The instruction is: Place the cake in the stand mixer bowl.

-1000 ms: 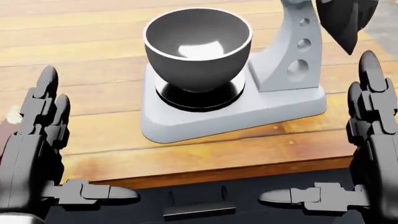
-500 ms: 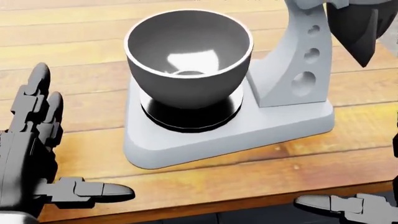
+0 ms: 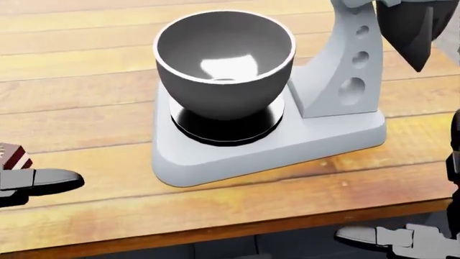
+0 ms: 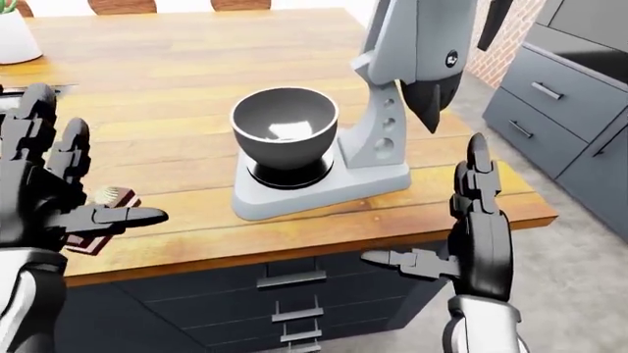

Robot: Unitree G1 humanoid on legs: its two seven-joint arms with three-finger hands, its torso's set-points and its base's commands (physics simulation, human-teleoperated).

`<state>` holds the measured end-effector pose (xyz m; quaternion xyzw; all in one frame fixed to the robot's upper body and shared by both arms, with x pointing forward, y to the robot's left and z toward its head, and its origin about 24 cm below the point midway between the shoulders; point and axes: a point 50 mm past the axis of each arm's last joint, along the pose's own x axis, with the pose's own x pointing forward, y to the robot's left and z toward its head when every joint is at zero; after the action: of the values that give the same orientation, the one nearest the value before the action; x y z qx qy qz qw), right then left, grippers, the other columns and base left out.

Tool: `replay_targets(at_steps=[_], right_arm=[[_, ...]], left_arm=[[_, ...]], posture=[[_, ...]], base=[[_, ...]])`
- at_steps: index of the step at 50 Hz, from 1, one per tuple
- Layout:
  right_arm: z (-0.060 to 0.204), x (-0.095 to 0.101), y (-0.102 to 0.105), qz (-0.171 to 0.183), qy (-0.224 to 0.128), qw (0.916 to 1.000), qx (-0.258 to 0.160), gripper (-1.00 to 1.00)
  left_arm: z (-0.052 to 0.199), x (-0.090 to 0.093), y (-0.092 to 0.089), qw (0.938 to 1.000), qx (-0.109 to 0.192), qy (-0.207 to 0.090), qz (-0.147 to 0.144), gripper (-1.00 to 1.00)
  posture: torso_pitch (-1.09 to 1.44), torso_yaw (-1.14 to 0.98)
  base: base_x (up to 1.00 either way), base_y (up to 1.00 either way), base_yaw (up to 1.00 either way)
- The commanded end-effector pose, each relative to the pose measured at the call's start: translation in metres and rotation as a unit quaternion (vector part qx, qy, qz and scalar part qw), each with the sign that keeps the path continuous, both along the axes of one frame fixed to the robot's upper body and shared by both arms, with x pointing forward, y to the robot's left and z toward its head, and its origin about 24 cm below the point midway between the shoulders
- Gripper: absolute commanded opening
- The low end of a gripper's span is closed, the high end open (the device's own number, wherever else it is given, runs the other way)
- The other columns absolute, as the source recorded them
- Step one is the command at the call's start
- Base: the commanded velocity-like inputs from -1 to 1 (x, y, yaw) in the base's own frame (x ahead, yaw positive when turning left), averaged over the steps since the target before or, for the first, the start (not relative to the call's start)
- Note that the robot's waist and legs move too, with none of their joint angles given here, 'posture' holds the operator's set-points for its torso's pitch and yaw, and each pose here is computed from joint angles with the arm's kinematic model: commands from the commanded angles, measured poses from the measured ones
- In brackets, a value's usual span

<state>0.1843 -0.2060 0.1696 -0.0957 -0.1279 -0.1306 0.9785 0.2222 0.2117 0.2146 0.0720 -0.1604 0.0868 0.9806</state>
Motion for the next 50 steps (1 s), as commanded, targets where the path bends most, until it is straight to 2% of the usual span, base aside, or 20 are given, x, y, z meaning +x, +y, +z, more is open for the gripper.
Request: replay_targets(at_steps=[1,6,13,27,41,50], right_arm=[[0.011,-0.003,0.002,0.002,-0.035,0.9993,-0.012,1.0],[0.012,-0.004,0.002,0.002,-0.036,0.9993,-0.013,1.0],[0.013,-0.004,0.003,0.003,-0.037,0.9992,-0.014,1.0],[0.015,-0.005,0.004,0.003,-0.037,0.9992,-0.017,1.0],[0.015,-0.006,0.003,0.001,-0.037,0.9992,-0.018,1.0],[0.014,-0.004,0.002,0.001,-0.037,0.9992,-0.018,1.0]], left_arm=[[0.012,-0.004,0.002,0.9993,0.01,-0.037,0.003,1.0],[0.011,-0.009,0.02,0.9987,0.016,-0.034,0.033,1.0],[0.005,-0.004,0.039,0.9974,0.02,-0.024,0.065,1.0],[-0.022,0.004,0.056,0.9956,0.018,0.002,0.092,1.0],[-0.032,-0.013,0.08,0.9908,0.035,0.018,0.129,1.0],[-0.044,-0.019,0.082,0.9904,0.042,0.036,0.127,1.0]], posture=[[0.0,0.0],[0.0,0.0],[0.0,0.0],[0.0,0.0],[0.0,0.0],[0.0,0.0]], base=[[0.0,0.0,0.0],[0.0,0.0,0.0],[0.0,0.0,0.0],[0.0,0.0,0.0],[0.0,0.0,0.0],[0.0,0.0,0.0]])
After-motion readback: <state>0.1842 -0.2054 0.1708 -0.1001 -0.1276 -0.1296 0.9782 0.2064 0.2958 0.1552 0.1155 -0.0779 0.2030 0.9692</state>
